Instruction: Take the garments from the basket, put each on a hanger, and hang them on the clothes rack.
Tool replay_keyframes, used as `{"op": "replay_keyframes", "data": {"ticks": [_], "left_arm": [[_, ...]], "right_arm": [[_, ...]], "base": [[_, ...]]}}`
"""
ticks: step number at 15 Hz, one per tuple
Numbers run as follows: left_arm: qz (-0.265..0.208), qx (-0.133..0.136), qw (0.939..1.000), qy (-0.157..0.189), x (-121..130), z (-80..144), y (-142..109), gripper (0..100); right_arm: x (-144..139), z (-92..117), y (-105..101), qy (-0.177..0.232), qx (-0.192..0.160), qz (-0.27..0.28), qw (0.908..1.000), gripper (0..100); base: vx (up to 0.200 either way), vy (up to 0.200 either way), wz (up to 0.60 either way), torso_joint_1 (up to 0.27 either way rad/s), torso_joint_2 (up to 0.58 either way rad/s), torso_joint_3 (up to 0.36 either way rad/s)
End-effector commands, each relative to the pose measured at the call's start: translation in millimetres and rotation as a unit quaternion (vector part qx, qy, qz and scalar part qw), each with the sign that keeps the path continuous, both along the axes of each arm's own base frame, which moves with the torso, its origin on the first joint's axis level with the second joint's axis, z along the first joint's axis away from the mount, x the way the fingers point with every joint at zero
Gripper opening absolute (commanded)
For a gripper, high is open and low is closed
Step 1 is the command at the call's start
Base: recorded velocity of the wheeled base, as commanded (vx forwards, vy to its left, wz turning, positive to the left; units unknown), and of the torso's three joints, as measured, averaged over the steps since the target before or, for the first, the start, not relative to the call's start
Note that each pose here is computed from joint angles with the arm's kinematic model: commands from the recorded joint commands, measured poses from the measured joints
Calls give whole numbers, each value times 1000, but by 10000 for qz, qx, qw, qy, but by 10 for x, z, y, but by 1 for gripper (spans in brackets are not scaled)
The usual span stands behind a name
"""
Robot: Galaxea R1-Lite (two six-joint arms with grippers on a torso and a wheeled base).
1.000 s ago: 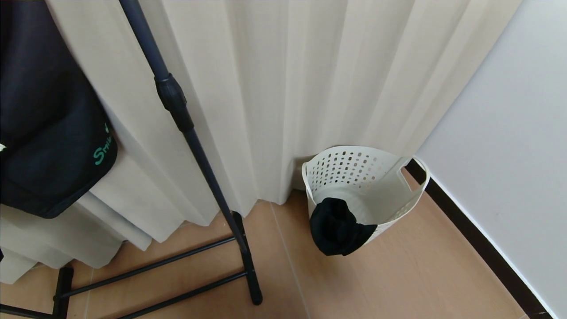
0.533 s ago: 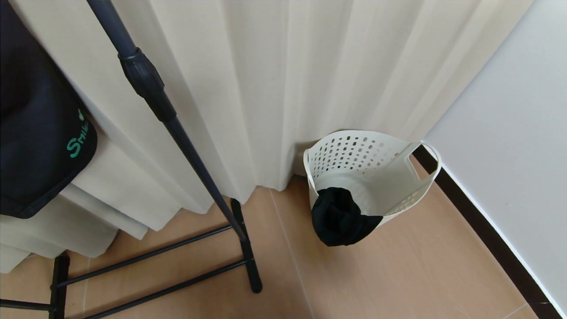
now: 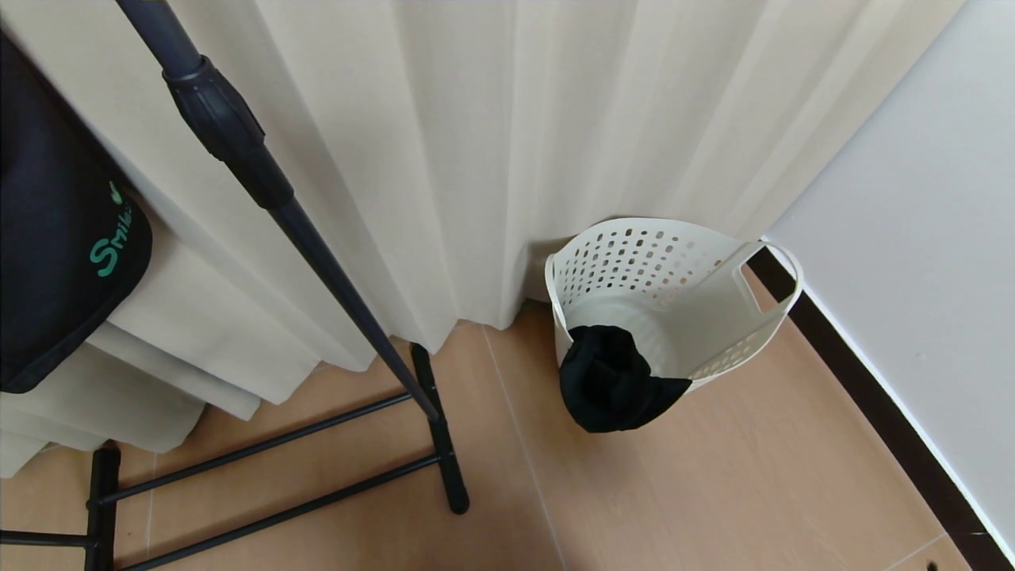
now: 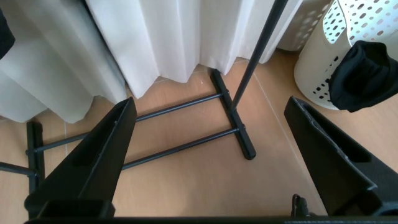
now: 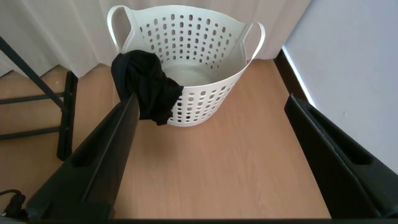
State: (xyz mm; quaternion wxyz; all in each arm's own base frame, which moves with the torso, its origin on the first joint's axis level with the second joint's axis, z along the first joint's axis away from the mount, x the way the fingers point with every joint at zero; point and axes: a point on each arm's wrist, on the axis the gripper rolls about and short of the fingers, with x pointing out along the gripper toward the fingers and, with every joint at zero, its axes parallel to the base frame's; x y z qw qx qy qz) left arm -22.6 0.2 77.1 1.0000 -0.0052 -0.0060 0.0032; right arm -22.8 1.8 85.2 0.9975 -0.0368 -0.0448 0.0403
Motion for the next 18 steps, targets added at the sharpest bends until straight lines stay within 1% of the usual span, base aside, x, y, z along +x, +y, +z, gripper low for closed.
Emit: {"op": "replay_keyframes", "data": {"ticks": [1,5,9,10,11,12,13,14,15,17,18], "left_arm": [[-1,-2,10000,6,1,1,0,100],[-1,-9,10000,6,1,1,0,100],[6,-9,10000,6,1,1,0,100],[14,-9,10000,6,1,1,1,100],[14,-9,10000,6,1,1,1,100],[6,-9,10000,6,1,1,0,100],[-1,-9,10000,6,1,1,0,100],[6,-9,10000,6,1,1,0,100],[14,-9,10000,6,1,1,1,100],[14,-9,10000,-2,1,2,1,100],[14,-9,10000,-2,1,2,1,100]], "right_arm": [[0,0,0,-5,-17,1,10000,100],[0,0,0,-10,-86,3,10000,100],[0,-3,0,6,-77,-12,10000,100],[1,-8,-3,30,-56,-87,9999,100],[32,-9,-6,261,-54,-170,9995,100],[90,-7,-5,651,-68,-144,9978,100],[213,18,-3,1283,-91,13,9917,100],[315,44,11,1697,-108,395,9846,100],[449,157,30,1973,-147,652,9781,100],[723,380,75,2364,-214,830,9679,100],[959,509,129,2659,-297,987,9585,100]], "base": [[0,0,0,0,0,0],[0,0,0,0,0,0],[0,0,0,1,4,-89],[0,0,0,2,2,-159],[0,0,0,-2,-2,-163],[0,0,0,-2,2,-95],[0,0,0,2,7,-56],[0,0,0,0,0,0],[0,0,0,0,0,0],[0,0,0,0,0,0],[0,0,0,0,0,0]]}}
